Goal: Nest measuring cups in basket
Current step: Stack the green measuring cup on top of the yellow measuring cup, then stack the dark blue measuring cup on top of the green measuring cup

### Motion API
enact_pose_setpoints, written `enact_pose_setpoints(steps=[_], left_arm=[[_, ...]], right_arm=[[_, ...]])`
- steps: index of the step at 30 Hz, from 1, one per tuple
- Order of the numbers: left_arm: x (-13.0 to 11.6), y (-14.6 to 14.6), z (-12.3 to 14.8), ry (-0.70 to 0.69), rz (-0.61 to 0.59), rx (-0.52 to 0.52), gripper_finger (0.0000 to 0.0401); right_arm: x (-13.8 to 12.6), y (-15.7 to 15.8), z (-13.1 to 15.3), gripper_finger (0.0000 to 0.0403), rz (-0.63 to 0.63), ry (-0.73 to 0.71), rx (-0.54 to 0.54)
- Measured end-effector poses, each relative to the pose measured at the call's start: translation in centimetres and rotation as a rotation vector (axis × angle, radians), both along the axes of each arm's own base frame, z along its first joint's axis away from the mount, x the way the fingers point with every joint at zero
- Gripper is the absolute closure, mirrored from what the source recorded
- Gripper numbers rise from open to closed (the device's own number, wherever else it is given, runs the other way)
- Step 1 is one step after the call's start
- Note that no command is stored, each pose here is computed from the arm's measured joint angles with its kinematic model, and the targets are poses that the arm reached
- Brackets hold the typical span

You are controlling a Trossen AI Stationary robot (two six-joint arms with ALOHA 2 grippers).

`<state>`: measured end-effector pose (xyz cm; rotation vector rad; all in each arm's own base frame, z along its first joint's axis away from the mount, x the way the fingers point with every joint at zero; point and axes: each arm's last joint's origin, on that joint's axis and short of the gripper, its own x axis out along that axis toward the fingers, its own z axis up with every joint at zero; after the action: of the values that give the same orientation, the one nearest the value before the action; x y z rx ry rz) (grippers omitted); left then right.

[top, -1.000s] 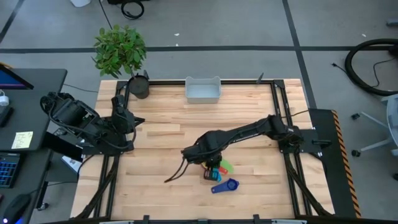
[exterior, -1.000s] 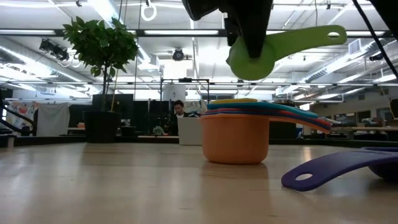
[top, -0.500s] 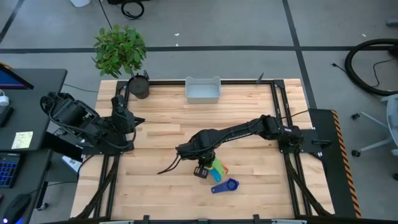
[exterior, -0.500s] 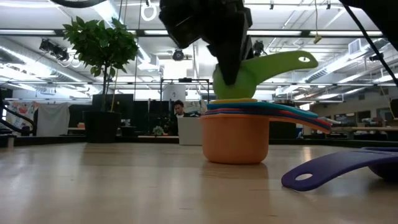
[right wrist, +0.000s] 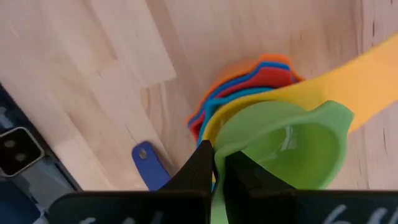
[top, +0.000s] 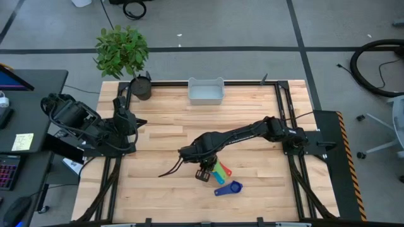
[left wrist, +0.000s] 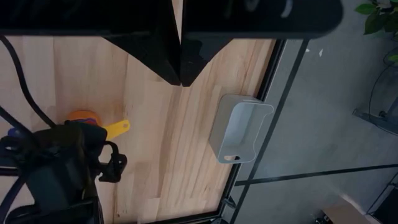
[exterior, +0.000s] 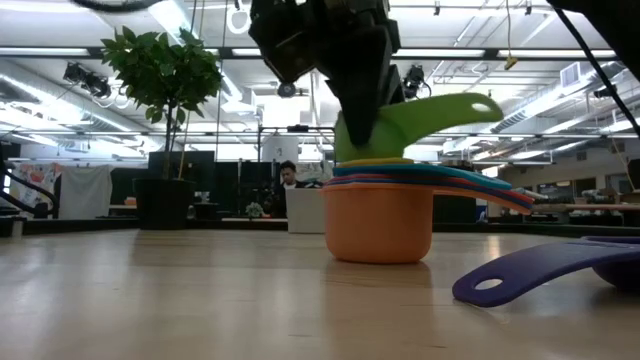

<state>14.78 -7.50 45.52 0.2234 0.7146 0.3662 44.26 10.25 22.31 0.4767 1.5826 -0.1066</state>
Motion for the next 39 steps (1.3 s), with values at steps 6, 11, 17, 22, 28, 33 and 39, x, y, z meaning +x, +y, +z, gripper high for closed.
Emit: enact_pose_setpoints(steps=[6, 11, 17, 22, 28, 33, 39], left_arm=[[0.0, 0.0, 0.0, 0.000, 0.000, 0.000, 0.0394], [0.0, 0.0, 0.0, 0.000, 0.000, 0.000, 0.0394], [0.0, 0.0, 0.0, 0.000, 0.000, 0.000, 0.0394], [0.0, 0.0, 0.0, 0.000, 0.000, 0.000, 0.0394], [0.0, 0.0, 0.0, 0.000, 0.000, -0.001, 0.0394], [0.0, 0.0, 0.0, 0.000, 0.000, -0.001, 0.0394], [0.0, 0.0, 0.0, -0.001, 0.001, -0.001, 0.0394]], right_arm=[[-0.1, 0.0, -1.1, 0.0385, 0.013, 0.013, 0.006], [-0.2, 0.1, -1.7, 0.0385, 0.032, 0.023, 0.044], [0.2, 0.1, -1.8, 0.0301, 0.059, -0.027, 0.016], [0.2, 0.1, -1.8, 0.0224, 0.088, -0.025, 0.062], [0.0, -0.5, -1.8, 0.0186, 0.050, 0.021, 0.088], [-0.1, -0.7, -1.1, 0.0197, 0.049, 0.029, 0.078], [0.5, -0.5, 2.0, 0.0224, 0.059, -0.067, 0.095]])
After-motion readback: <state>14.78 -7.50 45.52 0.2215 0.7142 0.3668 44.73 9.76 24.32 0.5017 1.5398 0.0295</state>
